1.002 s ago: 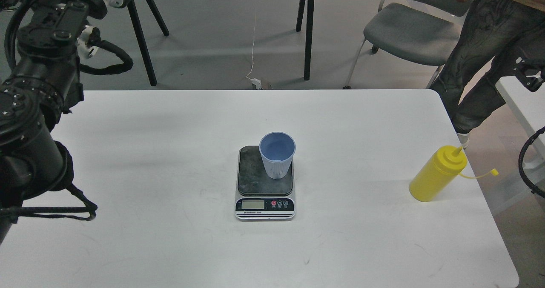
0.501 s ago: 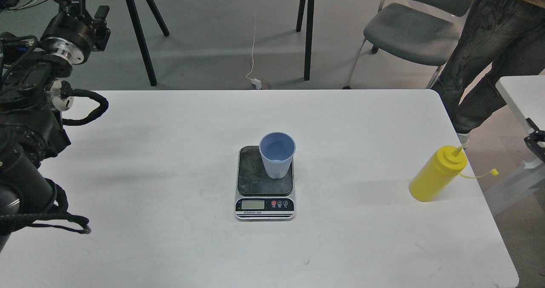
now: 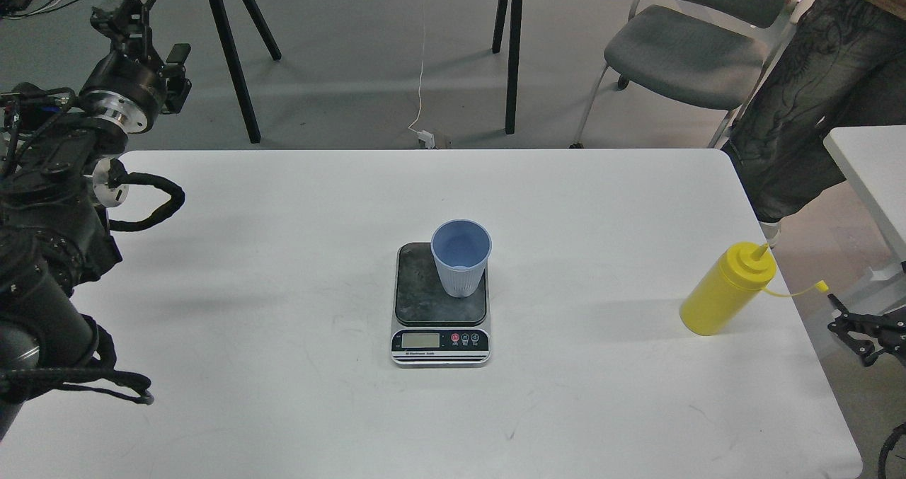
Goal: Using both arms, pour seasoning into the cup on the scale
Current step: 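Move the right gripper to the yellow bottle and close around it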
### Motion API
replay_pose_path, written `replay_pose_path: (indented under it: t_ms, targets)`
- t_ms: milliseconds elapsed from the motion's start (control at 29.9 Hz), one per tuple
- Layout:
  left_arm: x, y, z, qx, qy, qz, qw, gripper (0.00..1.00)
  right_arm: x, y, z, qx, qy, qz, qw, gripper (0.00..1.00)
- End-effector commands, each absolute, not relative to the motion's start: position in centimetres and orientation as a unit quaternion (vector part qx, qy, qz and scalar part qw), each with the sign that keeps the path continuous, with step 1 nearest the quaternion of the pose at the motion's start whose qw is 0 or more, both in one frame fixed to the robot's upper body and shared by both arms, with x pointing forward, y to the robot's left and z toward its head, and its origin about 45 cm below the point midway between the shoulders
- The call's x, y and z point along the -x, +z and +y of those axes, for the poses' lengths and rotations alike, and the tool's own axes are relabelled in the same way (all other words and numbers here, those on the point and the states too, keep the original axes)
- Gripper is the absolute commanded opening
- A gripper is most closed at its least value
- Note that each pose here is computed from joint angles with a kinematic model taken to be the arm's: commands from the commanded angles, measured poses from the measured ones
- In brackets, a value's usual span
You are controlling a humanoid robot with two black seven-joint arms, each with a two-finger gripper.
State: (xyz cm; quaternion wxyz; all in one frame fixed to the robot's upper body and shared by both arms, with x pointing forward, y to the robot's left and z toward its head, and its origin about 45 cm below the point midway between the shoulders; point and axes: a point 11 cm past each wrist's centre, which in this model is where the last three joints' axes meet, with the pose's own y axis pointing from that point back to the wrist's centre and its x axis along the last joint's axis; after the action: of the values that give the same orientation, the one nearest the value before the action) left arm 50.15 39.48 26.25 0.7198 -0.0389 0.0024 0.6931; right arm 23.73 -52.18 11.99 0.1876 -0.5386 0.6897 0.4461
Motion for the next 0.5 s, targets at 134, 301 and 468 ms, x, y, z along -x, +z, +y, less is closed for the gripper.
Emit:
replay_pose_path:
  t_ms: [134,301,468]
  targets:
    - [-50.2,26.0,39.2,0.038,0.691,0.004,0.721,0.86,-22.8,10.7,-47.4,0.551,0.495,0.643,0.196,1.0]
    - [-50.2,26.1,39.3,0.036,0.691,0.002,0.722,0.86,-22.1,10.0,-45.0,0.552,0.52,0.619,0.204,1.0]
    - [-50.1,25.9,39.3,0.033,0.691,0.003,0.722,0.86,-21.8,9.3,-43.8,0.552,0.529,0.611,0.207,1.0]
